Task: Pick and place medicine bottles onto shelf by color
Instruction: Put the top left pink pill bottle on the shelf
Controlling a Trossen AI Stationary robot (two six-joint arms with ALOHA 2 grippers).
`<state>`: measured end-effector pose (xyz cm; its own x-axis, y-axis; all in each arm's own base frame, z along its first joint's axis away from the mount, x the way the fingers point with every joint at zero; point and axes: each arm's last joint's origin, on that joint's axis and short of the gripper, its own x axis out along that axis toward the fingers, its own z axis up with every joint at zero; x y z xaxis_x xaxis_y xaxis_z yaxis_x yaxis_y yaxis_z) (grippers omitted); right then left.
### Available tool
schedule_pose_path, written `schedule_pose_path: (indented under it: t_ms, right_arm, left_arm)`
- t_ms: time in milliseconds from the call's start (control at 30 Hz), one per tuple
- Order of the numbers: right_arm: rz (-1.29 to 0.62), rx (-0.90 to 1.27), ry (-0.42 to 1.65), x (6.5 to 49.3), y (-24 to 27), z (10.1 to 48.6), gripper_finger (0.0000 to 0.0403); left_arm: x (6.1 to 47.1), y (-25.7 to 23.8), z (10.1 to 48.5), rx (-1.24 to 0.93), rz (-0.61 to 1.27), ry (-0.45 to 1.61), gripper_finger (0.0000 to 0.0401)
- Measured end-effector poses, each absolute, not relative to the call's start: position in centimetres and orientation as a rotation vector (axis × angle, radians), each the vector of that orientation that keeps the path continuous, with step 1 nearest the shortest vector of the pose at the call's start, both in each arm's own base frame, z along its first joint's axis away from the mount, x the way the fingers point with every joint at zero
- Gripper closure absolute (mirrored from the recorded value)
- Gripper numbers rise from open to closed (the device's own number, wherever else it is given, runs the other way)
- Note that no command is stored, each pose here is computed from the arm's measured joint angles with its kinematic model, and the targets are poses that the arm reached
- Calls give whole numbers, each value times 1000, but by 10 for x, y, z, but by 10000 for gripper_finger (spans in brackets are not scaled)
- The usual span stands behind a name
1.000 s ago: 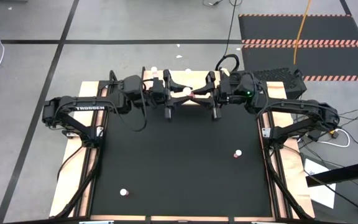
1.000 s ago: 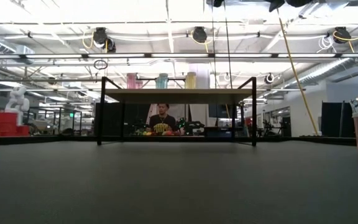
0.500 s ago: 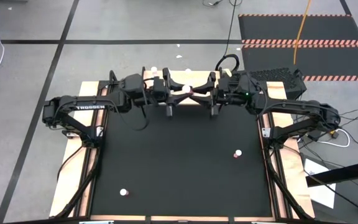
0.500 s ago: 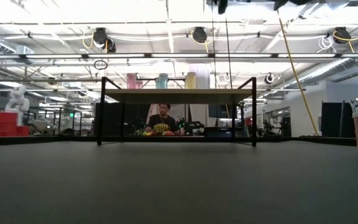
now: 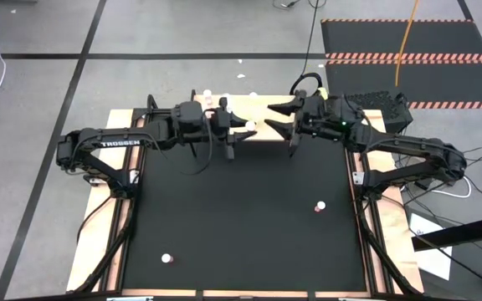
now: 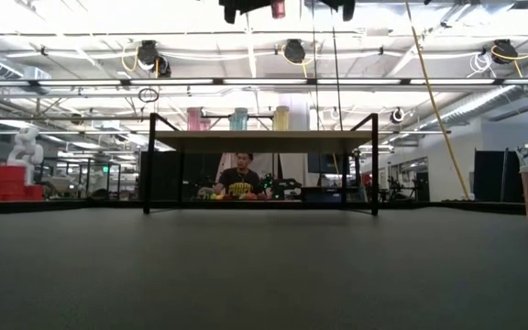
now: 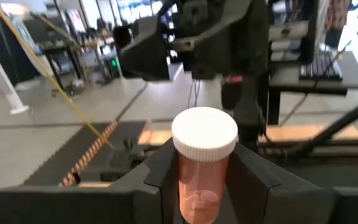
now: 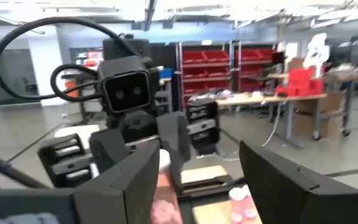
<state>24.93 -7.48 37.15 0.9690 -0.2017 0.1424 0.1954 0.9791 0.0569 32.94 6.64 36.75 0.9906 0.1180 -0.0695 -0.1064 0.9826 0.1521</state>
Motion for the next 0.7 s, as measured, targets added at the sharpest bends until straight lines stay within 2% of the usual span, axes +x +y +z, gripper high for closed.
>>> schedule_pose_path:
  t_ms: [300, 700]
  right_arm:
    - [-78, 72, -46, 276, -71, 346, 170]
    - [-2, 32, -18, 298, -66, 328, 170]
  left_arm:
    - [328, 64, 354, 185, 89, 219, 286]
    - [327, 64, 349, 162, 85, 272, 286]
